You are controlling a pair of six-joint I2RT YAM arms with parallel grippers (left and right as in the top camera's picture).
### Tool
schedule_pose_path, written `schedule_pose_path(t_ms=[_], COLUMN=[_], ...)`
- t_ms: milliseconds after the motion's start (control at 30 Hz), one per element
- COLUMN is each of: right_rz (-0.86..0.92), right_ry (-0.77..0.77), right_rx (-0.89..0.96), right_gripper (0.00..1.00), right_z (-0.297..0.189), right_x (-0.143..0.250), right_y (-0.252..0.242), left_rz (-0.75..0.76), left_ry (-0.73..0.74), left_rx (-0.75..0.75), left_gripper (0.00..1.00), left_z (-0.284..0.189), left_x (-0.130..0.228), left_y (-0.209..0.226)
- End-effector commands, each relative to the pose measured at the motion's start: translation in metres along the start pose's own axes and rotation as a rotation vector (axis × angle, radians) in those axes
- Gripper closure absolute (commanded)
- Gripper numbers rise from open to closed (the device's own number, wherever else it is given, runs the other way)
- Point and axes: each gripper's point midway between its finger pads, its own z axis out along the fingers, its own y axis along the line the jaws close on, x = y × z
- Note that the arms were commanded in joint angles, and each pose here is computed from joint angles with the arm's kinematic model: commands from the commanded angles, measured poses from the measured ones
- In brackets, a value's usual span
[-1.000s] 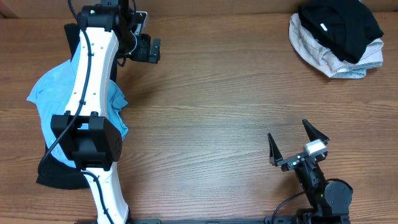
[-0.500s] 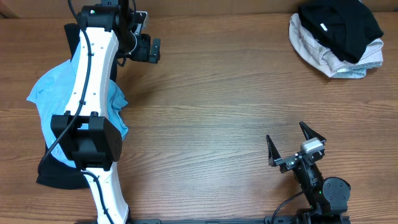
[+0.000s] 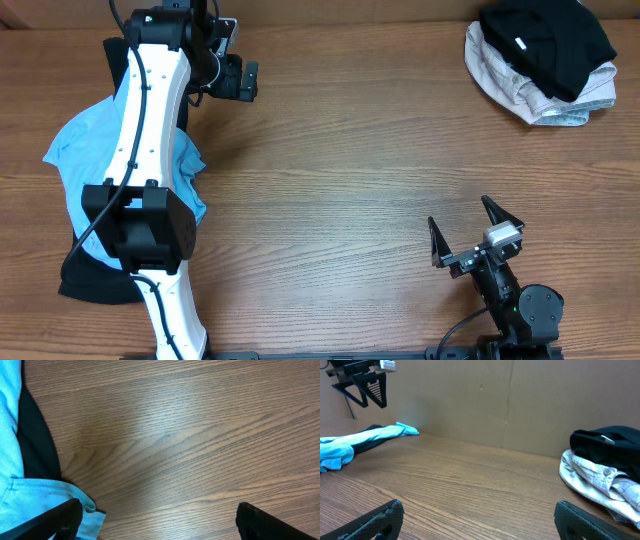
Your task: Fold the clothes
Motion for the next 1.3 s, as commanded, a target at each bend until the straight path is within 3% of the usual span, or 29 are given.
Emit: schedule_pose_path(t_ms=[0,133,333,500,667,967,1267], right_rz=[0.002,0.002,0.002,0.003,0.002,0.003,0.002], right_ry=[-0.003,-0.003,-0.003,-0.003,-0.003,-0.003,-0.003], right_rx=[0.009,0.009,0.009,0.009,0.009,0.009,0.009], right_gripper=[0.00,0.00,0.00,0.00,0.00,0.00,0.00], right_z=[0.000,0.000,0.000,0.000,0.000,0.000,0.000], right_x=[0.002,0.002,0.002,0.002,0.002,0.002,0.002], right_y=[-0.001,-0.001,-0.001,-0.001,-0.001,-0.001,-0.001], left_rz=[-0.004,0.022,0.077,0.079,0.050,0.083,0.066], left_ry=[-0.024,-0.083,-0.235,-0.373,-0.582,-0.900,-1.146], left_rx=[0.009,0.011,-0.024,-0.107,-0.140,-0.179,-0.166], left_gripper=[0.00,0.00,0.00,0.00,0.00,0.00,0.00], left_z=[-0.008,-0.036,-0.116,-0.193,-0.224,-0.200,-0.147], left_x=[-0.005,-0.009,-0.005,0.044,0.079,0.153,0.183], left_y=[-0.002,-0.014,-0.034,-0.026,-0.015,-0.012,-0.005])
